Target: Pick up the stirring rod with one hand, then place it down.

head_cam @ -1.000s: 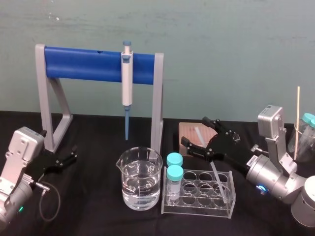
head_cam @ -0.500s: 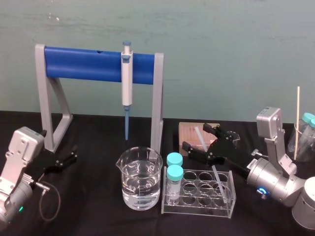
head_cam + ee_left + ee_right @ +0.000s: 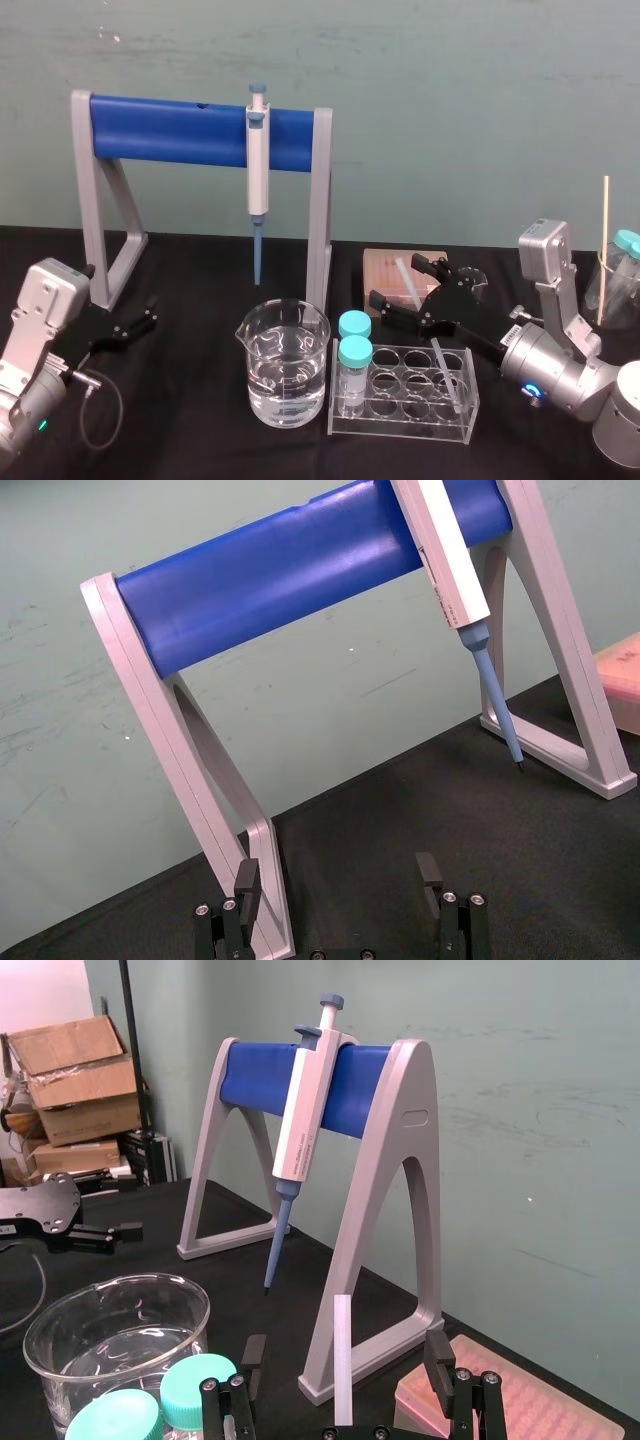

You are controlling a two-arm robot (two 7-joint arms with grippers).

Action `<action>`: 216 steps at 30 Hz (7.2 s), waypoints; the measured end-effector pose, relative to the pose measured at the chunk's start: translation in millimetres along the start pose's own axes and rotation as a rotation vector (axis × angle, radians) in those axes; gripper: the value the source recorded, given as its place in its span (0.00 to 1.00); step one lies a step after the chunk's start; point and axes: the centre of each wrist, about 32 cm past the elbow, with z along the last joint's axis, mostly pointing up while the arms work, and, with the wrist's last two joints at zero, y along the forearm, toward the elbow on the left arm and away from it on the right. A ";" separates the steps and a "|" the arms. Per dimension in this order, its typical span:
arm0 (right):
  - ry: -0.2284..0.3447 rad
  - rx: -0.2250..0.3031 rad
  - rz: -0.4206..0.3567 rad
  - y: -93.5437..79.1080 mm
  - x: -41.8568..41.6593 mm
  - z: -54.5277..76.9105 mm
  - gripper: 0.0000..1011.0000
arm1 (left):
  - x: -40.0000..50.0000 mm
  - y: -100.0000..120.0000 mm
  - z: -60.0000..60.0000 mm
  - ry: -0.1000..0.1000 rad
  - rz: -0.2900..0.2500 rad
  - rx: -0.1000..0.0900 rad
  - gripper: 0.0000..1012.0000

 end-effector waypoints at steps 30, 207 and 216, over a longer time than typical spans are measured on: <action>0.000 0.000 0.000 0.0 0.3 0.0 0.40 | 0.0 0.0 0.0 0.000 0.000 0.000 0.99; -0.179 0.423 -0.224 -1.1 -9.7 6.4 0.07 | 0.0 0.0 0.0 0.000 0.000 0.000 0.99; -0.179 0.423 -0.224 -1.1 -9.7 6.4 0.07 | 0.0 0.0 0.0 0.000 0.000 0.000 0.99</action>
